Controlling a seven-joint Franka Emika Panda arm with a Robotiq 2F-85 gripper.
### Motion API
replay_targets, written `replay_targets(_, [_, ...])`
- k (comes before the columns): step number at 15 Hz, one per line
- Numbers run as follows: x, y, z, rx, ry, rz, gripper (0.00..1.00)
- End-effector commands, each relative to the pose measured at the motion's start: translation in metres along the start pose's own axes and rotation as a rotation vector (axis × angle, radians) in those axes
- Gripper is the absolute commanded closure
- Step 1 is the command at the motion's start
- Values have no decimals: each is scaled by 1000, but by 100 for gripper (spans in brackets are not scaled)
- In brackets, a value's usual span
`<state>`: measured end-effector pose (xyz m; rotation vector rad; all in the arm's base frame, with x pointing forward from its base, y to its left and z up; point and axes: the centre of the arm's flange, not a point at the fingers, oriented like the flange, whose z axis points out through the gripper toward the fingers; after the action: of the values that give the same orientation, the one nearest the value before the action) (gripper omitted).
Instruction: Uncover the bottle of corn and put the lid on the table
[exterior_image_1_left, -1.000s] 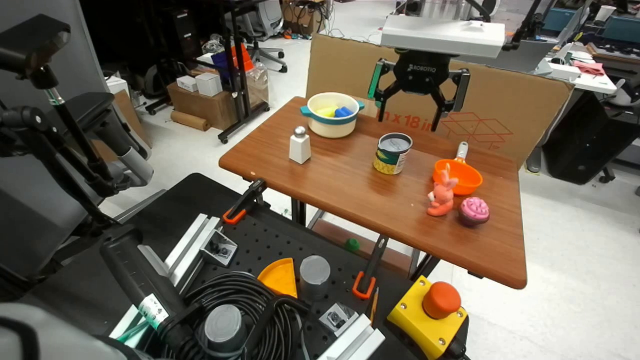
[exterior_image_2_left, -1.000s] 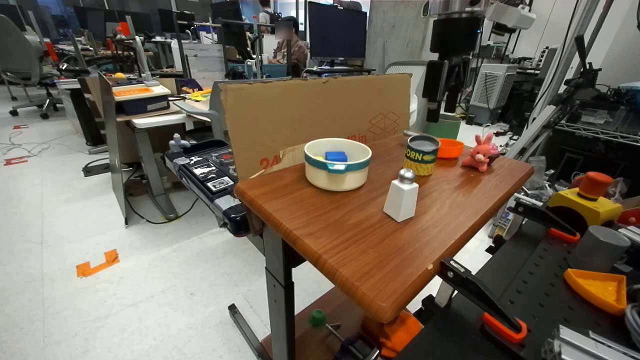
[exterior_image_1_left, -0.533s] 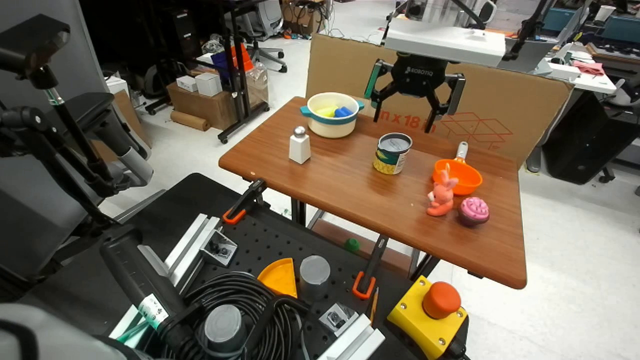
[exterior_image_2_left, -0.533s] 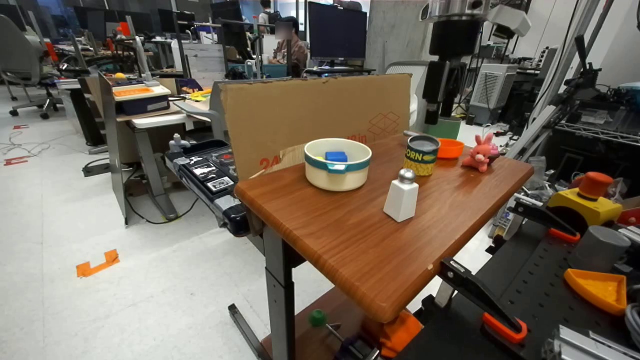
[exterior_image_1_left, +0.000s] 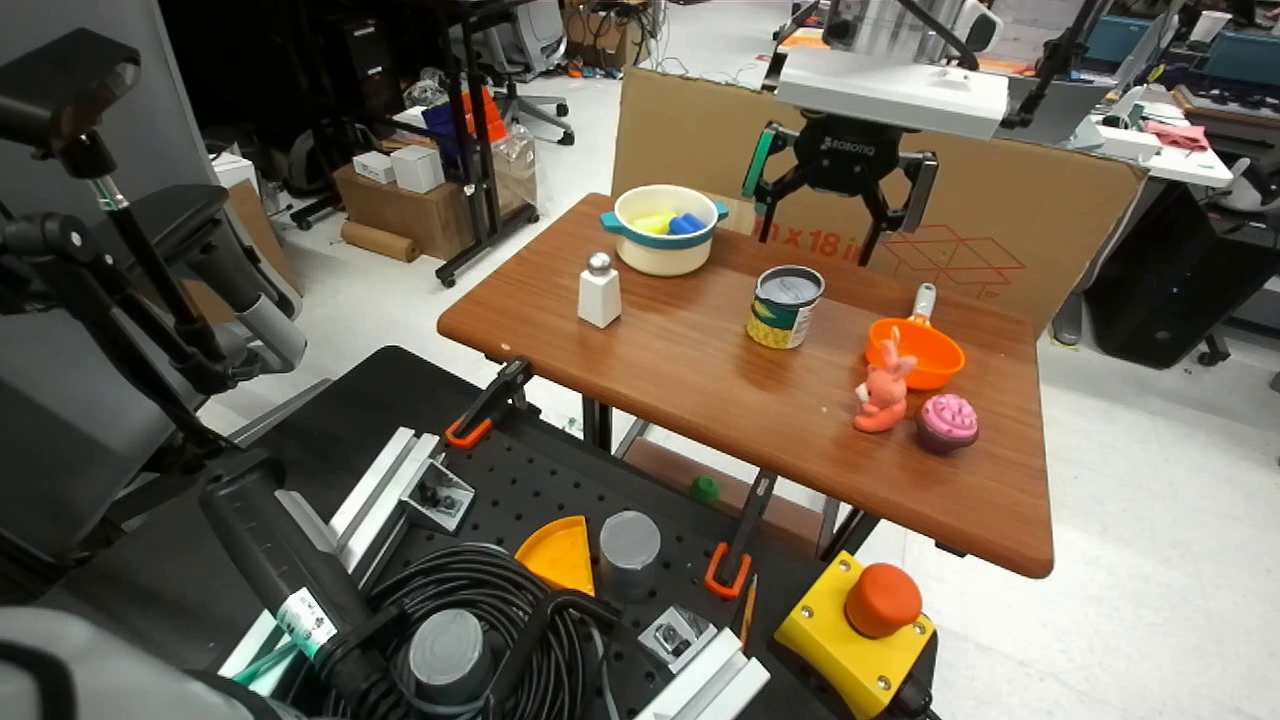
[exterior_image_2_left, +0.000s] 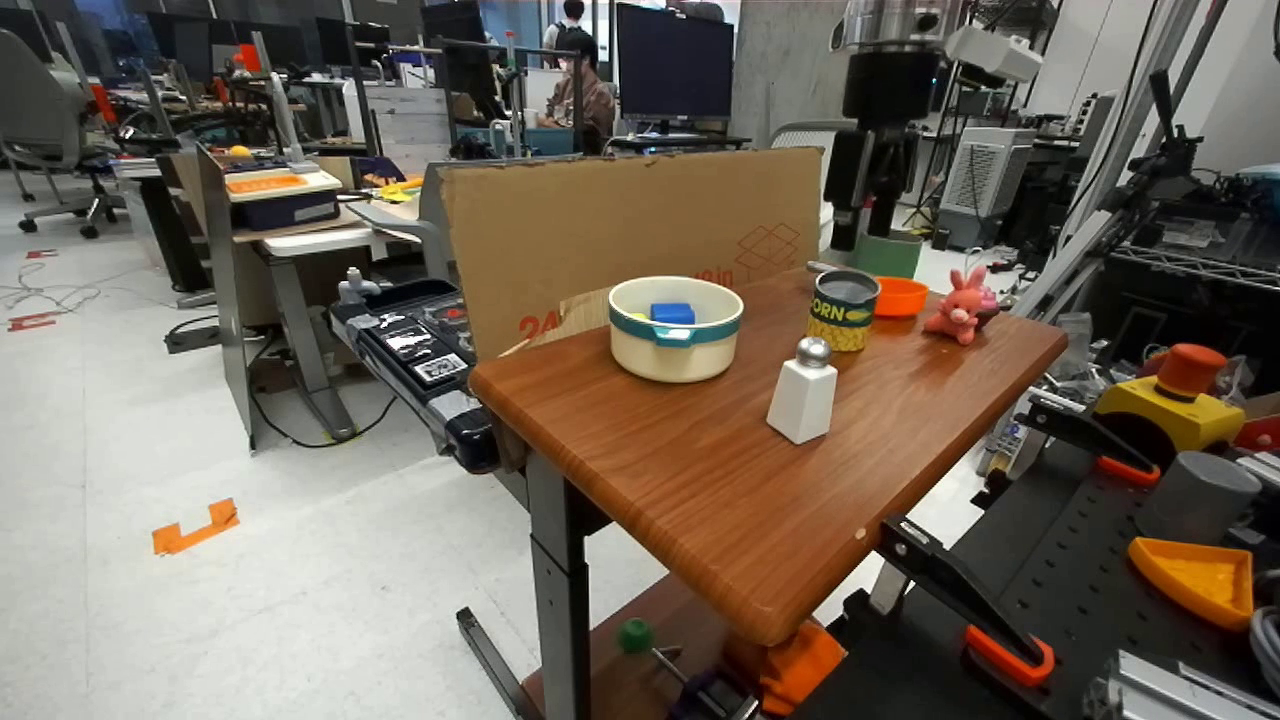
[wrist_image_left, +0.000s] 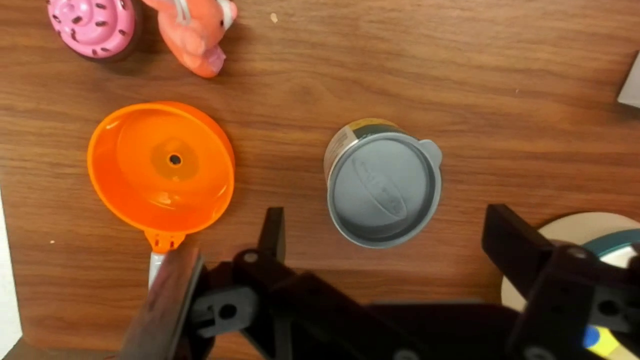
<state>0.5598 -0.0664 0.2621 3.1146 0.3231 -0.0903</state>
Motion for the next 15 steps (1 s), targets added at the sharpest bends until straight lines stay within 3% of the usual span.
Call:
replay_targets(1, [20, 4, 2, -1, 14, 41, 0])
replay_targets(15, [21, 3, 17, 46, -105, 99, 0])
